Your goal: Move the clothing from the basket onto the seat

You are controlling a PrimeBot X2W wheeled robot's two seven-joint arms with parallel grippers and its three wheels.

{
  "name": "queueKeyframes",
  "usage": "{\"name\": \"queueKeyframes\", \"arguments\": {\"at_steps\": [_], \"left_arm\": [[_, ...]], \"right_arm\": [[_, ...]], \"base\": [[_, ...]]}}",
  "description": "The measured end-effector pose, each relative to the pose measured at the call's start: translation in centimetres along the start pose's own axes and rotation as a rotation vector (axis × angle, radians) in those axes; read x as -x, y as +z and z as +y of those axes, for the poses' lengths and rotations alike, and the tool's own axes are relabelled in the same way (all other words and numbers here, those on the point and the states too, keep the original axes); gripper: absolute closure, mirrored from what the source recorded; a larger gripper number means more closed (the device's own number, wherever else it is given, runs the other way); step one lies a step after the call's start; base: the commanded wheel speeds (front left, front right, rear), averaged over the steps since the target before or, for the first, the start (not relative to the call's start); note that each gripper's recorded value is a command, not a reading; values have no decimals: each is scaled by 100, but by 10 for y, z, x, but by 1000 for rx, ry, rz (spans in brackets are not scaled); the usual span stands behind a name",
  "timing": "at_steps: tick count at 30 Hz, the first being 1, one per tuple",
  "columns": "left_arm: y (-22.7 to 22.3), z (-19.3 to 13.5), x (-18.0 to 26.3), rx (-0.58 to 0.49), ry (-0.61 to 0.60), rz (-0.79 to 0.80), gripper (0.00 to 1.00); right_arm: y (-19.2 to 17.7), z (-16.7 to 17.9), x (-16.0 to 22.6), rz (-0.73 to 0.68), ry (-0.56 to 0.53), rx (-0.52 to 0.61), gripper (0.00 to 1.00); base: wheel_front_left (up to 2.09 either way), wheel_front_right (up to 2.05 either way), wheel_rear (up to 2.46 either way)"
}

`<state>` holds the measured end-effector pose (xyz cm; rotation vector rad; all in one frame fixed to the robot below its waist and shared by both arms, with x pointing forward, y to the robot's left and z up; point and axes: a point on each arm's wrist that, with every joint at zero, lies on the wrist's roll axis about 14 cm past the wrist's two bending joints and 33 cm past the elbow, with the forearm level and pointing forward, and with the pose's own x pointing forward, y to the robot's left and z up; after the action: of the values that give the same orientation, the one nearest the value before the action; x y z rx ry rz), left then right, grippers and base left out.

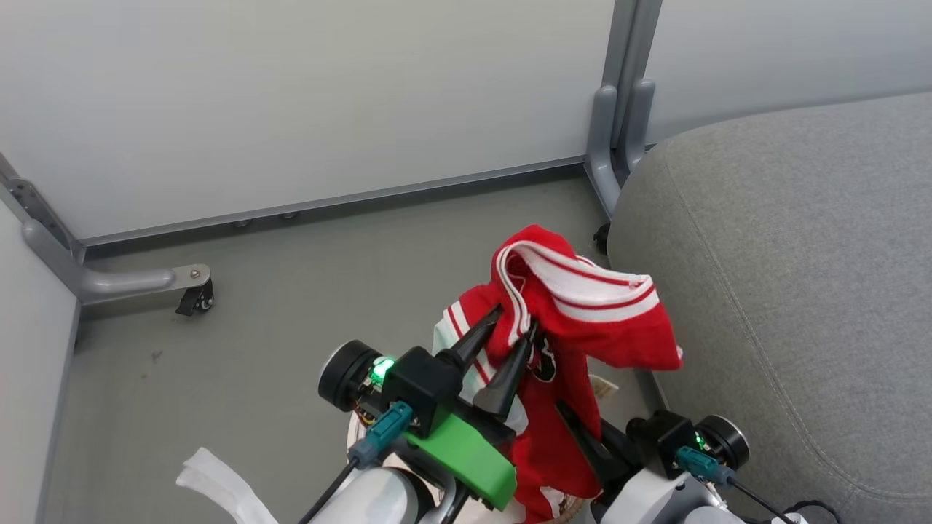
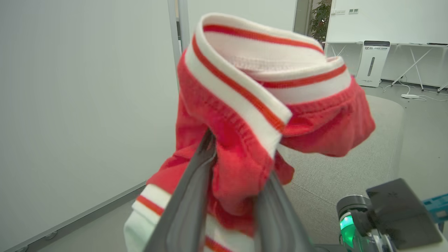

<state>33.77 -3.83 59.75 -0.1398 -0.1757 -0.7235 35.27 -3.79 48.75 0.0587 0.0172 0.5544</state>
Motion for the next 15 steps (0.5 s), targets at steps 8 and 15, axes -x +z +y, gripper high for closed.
{"name": "queueKeyframes", "arguments": {"at_steps": [8, 15], "left_arm": [[-1, 7, -1, 2, 31, -1, 0], [-6, 13, -1, 5, 48, 8, 0]], "right_arm": [[0, 1, 1, -1, -2, -12, 100], [6, -4, 0, -21, -13, -8, 100]], "base": [[0, 0, 0], [0, 0, 0]]}}
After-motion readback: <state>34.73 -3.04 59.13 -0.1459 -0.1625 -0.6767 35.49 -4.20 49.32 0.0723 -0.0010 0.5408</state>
